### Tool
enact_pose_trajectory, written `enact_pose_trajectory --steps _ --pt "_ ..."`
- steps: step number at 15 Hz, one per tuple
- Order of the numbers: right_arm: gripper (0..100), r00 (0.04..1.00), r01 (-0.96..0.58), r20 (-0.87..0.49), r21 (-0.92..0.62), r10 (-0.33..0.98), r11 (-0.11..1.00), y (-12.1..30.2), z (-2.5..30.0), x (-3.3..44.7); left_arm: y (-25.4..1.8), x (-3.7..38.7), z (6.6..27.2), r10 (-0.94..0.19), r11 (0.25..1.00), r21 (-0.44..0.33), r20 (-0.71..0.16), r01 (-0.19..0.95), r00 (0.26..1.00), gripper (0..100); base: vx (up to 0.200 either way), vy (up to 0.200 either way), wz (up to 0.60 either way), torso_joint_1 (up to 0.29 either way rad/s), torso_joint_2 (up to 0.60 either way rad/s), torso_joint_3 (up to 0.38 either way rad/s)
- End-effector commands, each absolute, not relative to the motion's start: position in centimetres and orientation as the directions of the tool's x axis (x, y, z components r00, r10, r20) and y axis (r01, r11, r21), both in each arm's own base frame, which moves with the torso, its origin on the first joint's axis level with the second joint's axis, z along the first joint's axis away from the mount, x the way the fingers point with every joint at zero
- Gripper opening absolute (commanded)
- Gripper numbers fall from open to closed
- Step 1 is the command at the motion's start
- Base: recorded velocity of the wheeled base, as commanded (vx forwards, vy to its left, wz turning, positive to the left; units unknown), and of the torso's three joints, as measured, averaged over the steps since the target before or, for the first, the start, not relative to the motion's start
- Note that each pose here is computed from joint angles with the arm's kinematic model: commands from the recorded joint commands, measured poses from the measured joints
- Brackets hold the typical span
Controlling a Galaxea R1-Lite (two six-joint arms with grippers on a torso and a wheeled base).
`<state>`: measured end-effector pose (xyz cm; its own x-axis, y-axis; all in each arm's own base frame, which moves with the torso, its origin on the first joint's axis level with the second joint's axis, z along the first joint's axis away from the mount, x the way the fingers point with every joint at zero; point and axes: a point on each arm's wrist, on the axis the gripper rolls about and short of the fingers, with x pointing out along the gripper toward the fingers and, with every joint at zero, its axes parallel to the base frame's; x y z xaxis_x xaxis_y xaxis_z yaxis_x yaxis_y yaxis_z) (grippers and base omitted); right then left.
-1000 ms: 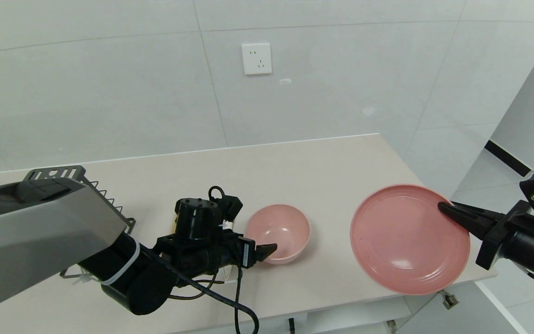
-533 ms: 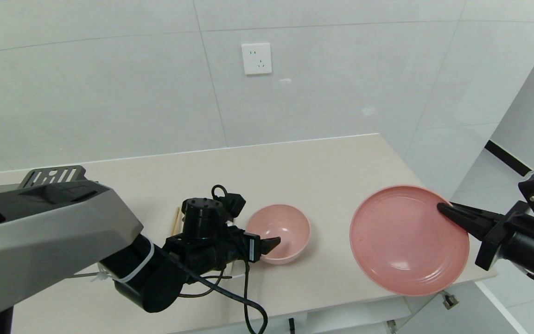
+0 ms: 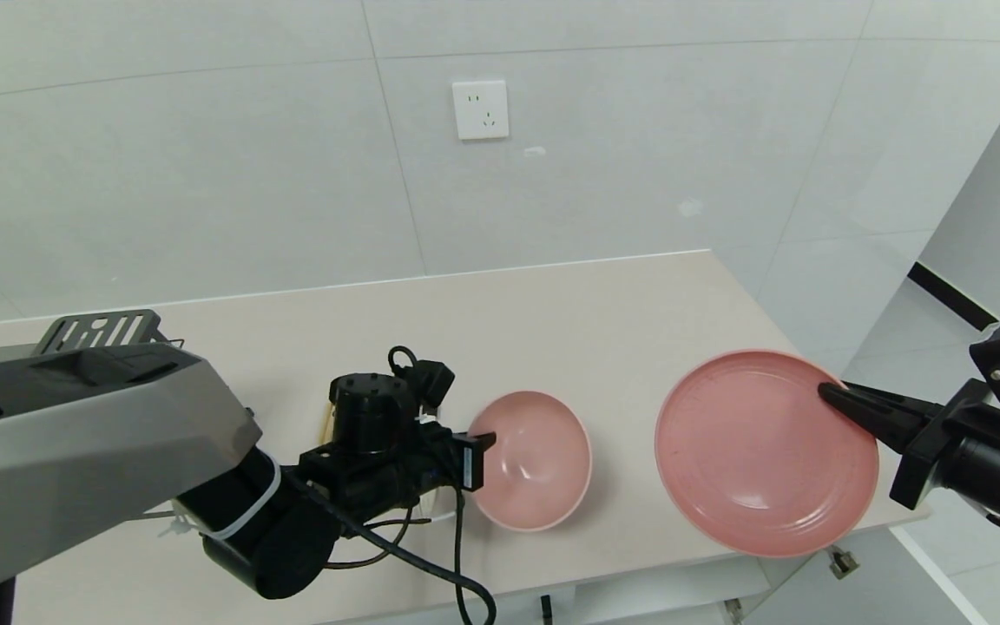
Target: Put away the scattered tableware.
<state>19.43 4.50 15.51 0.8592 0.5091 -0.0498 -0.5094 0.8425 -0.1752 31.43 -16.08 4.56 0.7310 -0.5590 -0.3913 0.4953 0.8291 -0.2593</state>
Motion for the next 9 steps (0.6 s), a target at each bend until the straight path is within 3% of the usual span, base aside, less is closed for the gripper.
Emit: enact_pose_trajectory --steps 1,4,9 --pt "0 0.86 -0.508 -0.048 -0.177 0.509 0.843 4.5 15.5 19.4 -15.7 30.6 5.9 -0.571 0.821 -0.228 -0.317 0.523 0.757 0 0.0 0.0 0.0 0.0 0.0 0.0" --pt "0 0.86 -0.508 -0.048 -0.177 0.509 0.843 4.5 15.5 19.4 -15.0 29.3 8.3 -0.583 0.812 -0.173 -0.225 0.557 0.781 0 0.0 0.0 0.0 0.0 0.0 0.0" --pt "0 0.859 -0.51 -0.055 -0.172 0.509 0.843 4.3 15.1 18.4 -13.2 25.6 12.2 -0.594 0.805 -0.115 -0.141 0.582 0.792 0 0.0 0.0 0.0 0.0 0.0 0.0"
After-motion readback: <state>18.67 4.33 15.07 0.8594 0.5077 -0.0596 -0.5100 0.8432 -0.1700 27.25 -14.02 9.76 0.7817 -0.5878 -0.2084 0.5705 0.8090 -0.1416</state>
